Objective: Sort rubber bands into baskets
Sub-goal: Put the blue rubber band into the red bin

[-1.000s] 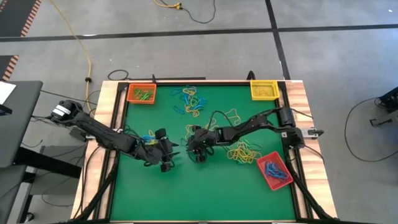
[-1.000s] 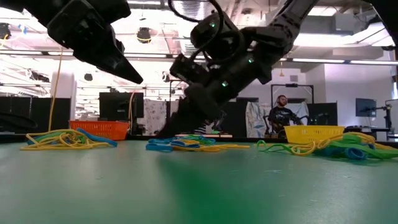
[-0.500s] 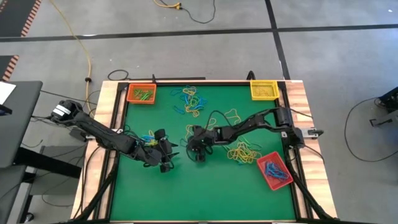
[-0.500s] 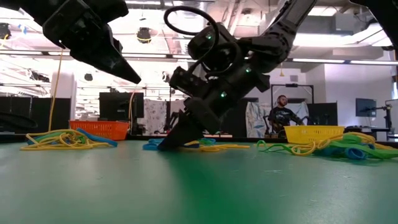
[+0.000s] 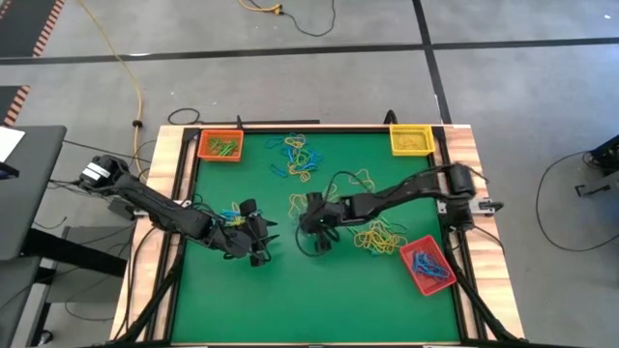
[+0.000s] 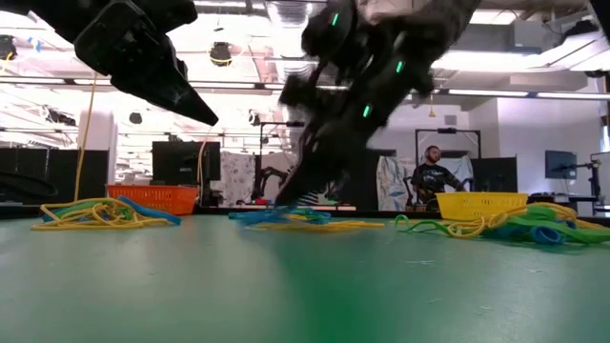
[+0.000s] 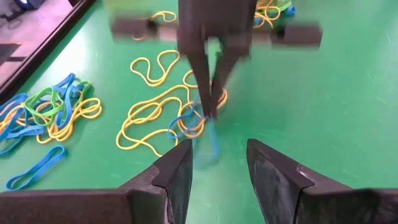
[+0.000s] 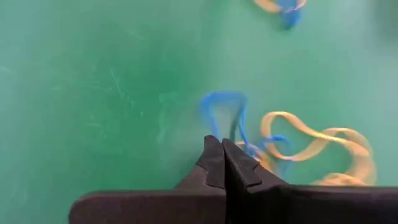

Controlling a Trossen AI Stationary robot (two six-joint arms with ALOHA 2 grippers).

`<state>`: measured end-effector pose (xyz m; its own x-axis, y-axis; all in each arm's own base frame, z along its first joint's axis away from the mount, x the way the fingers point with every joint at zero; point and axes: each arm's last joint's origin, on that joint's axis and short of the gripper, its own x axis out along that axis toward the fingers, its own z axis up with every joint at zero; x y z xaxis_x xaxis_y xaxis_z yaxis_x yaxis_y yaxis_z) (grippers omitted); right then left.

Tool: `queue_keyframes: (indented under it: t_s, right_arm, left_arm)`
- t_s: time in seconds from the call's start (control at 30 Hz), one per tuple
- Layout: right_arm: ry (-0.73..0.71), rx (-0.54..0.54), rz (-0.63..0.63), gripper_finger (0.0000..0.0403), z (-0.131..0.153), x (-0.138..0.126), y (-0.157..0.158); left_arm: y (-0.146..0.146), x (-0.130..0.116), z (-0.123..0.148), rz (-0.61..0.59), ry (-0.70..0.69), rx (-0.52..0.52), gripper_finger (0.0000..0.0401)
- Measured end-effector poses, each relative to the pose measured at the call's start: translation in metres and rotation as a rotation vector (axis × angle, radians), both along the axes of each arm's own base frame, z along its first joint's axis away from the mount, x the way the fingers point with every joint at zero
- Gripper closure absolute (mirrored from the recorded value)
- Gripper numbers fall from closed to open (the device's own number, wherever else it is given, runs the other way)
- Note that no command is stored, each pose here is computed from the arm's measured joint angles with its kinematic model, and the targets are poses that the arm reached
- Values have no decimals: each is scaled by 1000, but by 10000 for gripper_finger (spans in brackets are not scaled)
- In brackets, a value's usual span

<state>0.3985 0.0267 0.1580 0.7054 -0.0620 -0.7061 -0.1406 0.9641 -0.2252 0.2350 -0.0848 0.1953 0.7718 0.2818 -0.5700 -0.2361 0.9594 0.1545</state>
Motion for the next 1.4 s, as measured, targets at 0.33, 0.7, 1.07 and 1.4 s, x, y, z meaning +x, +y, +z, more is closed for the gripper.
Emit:
queue_keyframes:
  t_s: [0.33, 0.7, 1.07, 1.4]
  right_arm:
    - [-30, -142, -71, 391, 79, -42, 5]
    - [239, -155, -287, 392, 109, -110, -5]
    - [424, 71, -322, 392, 128, -172, 39]
    - [483, 315, -399, 391, 135, -216, 99]
  left_arm:
    - [1, 0, 1, 28, -14, 24, 260]
    - [1, 0, 1, 28, -13, 26, 260]
    - [2, 0, 1, 20, -4, 93, 260]
    - [17, 5, 1, 60, 18, 156, 260]
